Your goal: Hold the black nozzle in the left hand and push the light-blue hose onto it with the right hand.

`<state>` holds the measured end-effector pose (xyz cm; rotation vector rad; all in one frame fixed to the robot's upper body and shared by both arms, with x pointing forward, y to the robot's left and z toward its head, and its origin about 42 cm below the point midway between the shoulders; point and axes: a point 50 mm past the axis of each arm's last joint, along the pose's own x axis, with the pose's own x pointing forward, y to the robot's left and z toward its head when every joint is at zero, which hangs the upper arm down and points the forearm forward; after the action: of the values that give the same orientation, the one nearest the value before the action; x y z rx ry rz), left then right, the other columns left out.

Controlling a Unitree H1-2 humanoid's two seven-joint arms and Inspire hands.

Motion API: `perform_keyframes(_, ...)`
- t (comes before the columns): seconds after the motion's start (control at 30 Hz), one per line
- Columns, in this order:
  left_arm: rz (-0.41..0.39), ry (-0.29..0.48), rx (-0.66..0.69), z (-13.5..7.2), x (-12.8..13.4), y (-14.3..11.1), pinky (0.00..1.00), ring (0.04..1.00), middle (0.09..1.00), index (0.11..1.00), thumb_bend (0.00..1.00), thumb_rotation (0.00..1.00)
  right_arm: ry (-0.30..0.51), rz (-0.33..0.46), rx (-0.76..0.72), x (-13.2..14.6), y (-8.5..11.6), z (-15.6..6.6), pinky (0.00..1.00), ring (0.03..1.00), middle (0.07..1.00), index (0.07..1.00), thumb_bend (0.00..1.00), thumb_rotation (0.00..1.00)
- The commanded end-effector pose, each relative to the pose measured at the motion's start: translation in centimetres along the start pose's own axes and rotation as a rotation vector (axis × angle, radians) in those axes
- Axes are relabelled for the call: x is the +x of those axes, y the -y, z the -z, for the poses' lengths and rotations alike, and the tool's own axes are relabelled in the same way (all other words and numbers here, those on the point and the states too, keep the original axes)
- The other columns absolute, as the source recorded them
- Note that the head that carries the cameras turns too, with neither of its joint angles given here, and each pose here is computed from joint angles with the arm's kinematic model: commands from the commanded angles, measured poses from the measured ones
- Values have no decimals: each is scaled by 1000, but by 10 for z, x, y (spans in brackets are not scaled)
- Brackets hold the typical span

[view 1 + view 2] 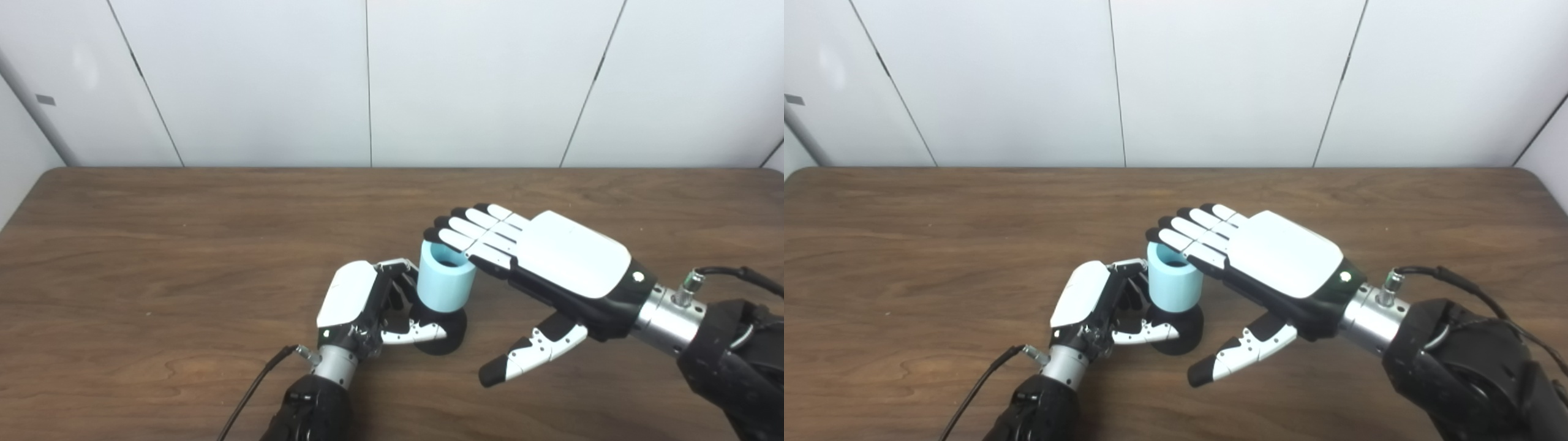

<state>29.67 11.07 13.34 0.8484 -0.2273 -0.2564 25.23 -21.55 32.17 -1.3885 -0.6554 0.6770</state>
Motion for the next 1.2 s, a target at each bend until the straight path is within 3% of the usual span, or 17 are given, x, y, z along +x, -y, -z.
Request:
perform_keyframes(0.0,96,-88,40,16,-11,12,333,374,436,524,497,0,11,26,-42,-1,8,-1,1000,1000,1000,1000,818,1000)
perform_keyframes(0.53,102,-93,30,16,-11,12,346,378,440,524,498,0,13,10,-16,8,-2,-2,1000,1000,1000,1000,769,1000)
perform_keyframes(0.93,114,-99,29,15,-13,11,327,372,437,527,496,0,-36,-57,-8,5,-27,6,997,1000,1000,977,761,1000)
perform_keyframes(1.17,115,-100,32,15,-13,12,331,370,439,528,496,0,-64,-62,11,-1,-41,15,934,1000,986,937,742,1000)
